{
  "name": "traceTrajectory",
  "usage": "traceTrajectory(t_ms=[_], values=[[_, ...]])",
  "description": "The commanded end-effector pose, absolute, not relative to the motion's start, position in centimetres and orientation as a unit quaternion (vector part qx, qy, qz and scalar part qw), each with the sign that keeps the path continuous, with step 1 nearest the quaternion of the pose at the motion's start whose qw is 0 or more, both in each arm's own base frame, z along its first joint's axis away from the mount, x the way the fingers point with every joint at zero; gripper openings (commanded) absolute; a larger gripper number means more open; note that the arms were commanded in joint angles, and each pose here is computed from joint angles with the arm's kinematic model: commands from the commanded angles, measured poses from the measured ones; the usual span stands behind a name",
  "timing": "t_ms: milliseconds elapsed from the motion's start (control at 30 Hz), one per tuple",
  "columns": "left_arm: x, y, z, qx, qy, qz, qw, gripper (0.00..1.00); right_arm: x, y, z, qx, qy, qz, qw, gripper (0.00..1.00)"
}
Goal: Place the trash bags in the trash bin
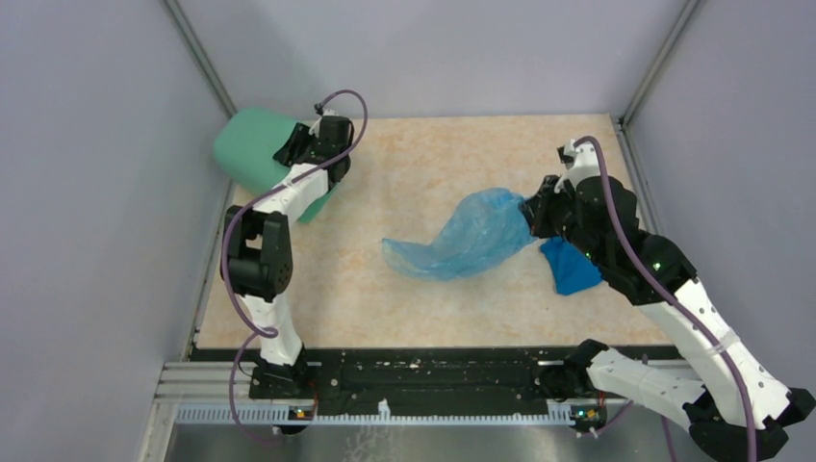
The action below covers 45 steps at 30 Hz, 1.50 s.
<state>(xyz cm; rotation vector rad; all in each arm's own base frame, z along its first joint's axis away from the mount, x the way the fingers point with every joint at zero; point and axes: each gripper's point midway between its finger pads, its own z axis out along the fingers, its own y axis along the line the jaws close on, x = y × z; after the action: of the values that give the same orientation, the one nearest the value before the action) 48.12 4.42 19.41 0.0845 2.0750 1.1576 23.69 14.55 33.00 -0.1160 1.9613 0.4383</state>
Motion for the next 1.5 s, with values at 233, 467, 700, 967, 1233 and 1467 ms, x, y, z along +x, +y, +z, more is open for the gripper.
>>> traceTrajectory(t_ms=[233,467,700,967,1233,1467], values=[[49.3,2.7,21.0,0.004,0.817,0.398,0.417,0.03,24.5,14.2,33.6,-0.02,0.807,0.185,0.56,0.0],[48.0,-0.4,23.6,0.011,0.82,0.362,0.443,0.0,24.4,13.4,34.2,-0.013,0.804,0.176,0.567,0.0],[46.0,-4.1,25.6,0.003,0.838,0.282,0.467,0.0,24.1,12.3,35.2,-0.009,0.802,0.156,0.577,0.0],[43.3,-9.8,28.9,-0.01,0.866,0.093,0.492,0.0,23.4,11.2,37.8,-0.009,0.788,0.151,0.597,0.0],[39.4,-14.2,30.4,-0.01,0.881,-0.074,0.468,0.0,22.9,7.5,41.0,0.019,0.773,0.086,0.628,0.0],[36.5,-15.5,31.1,0.0,0.895,-0.126,0.428,0.0,22.7,1.2,45.6,0.1,0.739,-0.056,0.664,0.0]])
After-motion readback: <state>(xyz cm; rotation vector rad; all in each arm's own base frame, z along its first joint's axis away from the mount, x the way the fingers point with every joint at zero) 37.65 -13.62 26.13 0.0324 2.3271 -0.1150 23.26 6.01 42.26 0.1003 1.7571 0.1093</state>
